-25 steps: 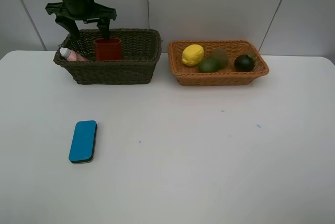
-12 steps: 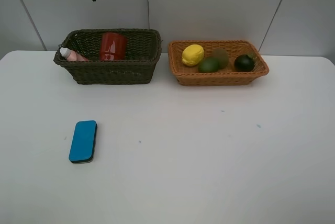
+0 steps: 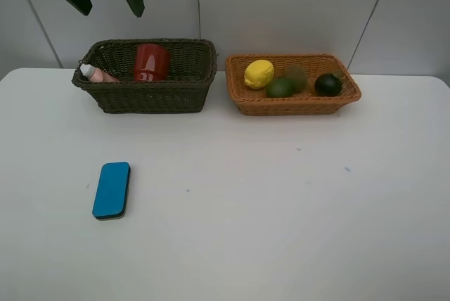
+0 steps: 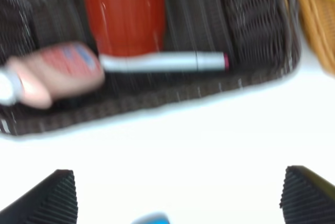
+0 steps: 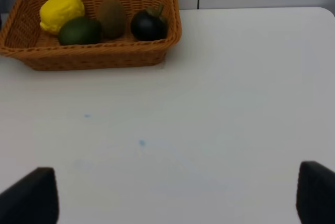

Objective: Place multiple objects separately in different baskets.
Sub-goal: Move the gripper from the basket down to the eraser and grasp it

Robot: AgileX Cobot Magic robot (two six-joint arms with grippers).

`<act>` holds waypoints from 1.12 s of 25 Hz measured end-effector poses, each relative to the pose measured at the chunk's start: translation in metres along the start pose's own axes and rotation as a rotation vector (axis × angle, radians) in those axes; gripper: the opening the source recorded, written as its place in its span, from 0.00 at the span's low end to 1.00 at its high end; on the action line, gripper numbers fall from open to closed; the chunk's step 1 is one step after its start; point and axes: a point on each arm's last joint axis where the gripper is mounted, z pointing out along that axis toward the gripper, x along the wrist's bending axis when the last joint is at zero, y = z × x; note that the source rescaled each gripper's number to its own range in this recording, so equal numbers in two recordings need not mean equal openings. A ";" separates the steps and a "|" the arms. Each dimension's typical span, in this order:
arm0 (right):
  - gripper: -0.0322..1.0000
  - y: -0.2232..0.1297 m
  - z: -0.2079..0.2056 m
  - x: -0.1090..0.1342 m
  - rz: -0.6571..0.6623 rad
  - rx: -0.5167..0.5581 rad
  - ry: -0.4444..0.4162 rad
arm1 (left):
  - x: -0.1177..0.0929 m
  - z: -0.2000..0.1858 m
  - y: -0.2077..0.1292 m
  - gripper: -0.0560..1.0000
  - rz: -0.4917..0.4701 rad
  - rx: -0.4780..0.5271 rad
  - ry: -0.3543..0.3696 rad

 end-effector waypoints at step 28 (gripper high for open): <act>1.00 0.000 0.000 0.000 0.000 0.000 0.000 | 0.032 0.090 -0.165 1.00 -0.448 0.218 0.023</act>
